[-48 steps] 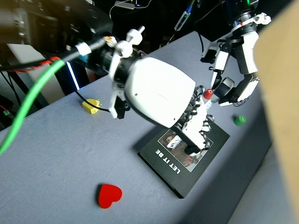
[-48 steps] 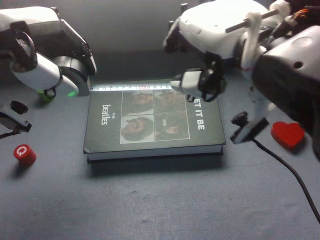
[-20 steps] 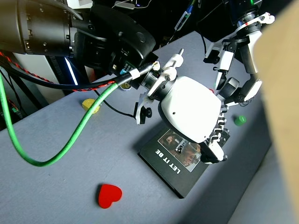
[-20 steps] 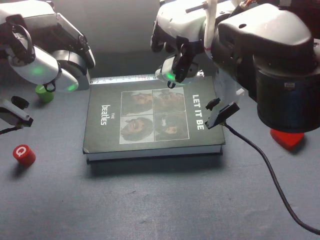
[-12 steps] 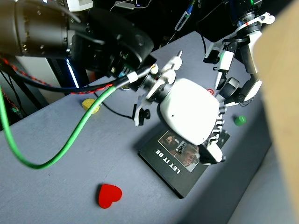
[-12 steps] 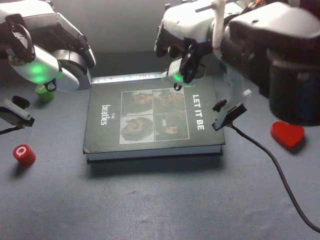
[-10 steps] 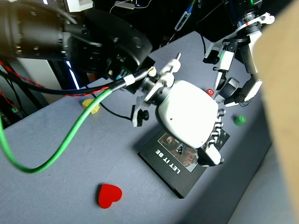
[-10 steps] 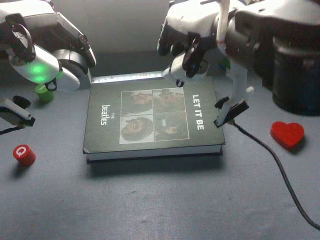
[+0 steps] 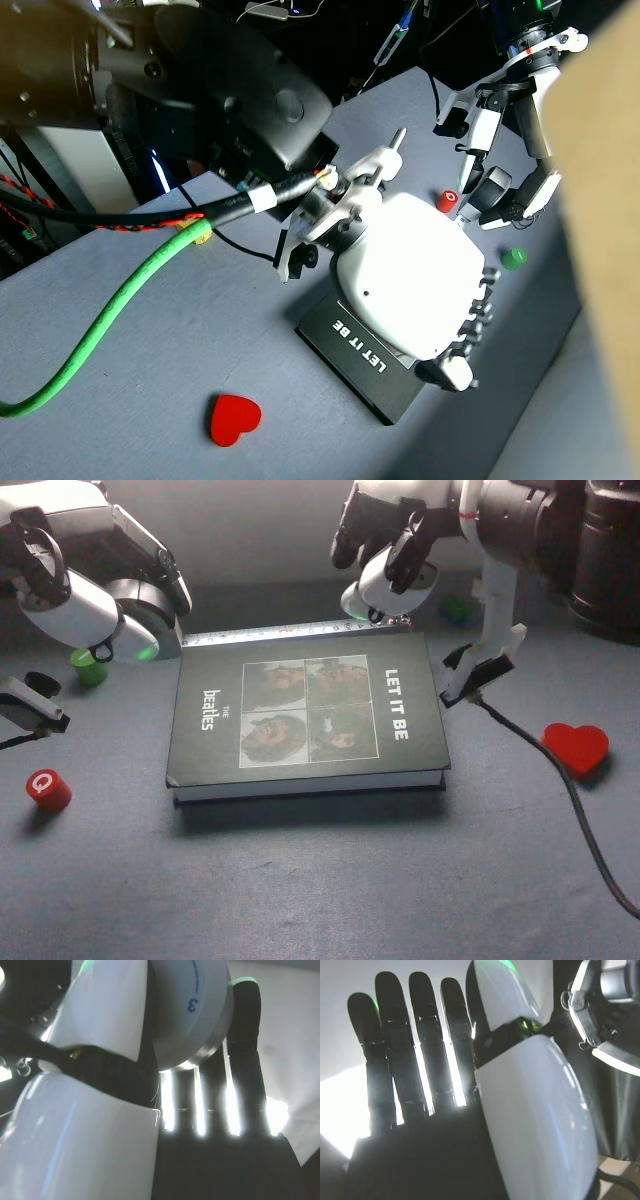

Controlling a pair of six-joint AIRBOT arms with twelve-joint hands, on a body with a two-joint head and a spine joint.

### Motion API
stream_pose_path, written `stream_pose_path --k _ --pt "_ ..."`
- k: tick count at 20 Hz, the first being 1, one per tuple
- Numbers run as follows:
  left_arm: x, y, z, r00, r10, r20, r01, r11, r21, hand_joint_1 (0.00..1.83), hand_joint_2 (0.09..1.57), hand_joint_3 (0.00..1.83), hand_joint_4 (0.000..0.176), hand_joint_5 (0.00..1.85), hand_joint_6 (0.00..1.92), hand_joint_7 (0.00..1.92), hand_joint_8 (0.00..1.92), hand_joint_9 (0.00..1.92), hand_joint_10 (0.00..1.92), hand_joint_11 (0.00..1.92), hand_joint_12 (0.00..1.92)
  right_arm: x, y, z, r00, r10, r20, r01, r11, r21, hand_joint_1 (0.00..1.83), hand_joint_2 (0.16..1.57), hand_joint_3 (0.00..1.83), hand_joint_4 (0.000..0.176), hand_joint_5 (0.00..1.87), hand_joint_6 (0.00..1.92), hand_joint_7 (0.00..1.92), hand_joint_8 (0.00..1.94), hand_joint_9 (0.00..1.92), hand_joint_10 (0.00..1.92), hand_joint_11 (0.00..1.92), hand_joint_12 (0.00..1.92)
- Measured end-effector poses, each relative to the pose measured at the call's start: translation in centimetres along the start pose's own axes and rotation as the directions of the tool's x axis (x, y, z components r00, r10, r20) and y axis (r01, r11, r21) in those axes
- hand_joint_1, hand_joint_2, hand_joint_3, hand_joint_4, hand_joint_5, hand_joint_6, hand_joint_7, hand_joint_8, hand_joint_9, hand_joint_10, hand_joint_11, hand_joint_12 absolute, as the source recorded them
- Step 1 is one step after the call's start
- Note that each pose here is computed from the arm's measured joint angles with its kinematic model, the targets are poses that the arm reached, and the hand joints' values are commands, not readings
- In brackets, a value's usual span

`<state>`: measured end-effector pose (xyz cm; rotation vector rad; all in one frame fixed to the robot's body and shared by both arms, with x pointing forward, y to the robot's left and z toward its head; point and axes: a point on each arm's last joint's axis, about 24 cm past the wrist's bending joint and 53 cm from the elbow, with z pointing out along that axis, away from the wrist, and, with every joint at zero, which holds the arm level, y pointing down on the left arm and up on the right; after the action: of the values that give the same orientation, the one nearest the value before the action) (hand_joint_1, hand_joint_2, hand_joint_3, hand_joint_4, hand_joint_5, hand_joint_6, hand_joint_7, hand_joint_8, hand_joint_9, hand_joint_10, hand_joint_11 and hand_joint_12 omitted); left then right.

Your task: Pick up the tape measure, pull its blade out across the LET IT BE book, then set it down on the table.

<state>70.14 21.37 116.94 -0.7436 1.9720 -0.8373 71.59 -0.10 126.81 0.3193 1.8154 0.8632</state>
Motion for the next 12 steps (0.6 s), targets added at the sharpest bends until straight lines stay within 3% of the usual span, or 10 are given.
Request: stream_pose_path --k 12 --pt "-0.12 0.04 0.01 1.0 0.0 0.002 0.0 1.0 -0.001 1.37 1.15 0.0 0.0 0.91 0.89 0.92 1.16 0.81 1.42 0.74 1.39 1.09 -0.25 0.13 1.0 -0.008 -0.024 0.008 1.0 0.005 1.01 1.13 0.0 0.0 0.74 0.0 0.86 0.0 0.86 0.02 0.47 1.06"
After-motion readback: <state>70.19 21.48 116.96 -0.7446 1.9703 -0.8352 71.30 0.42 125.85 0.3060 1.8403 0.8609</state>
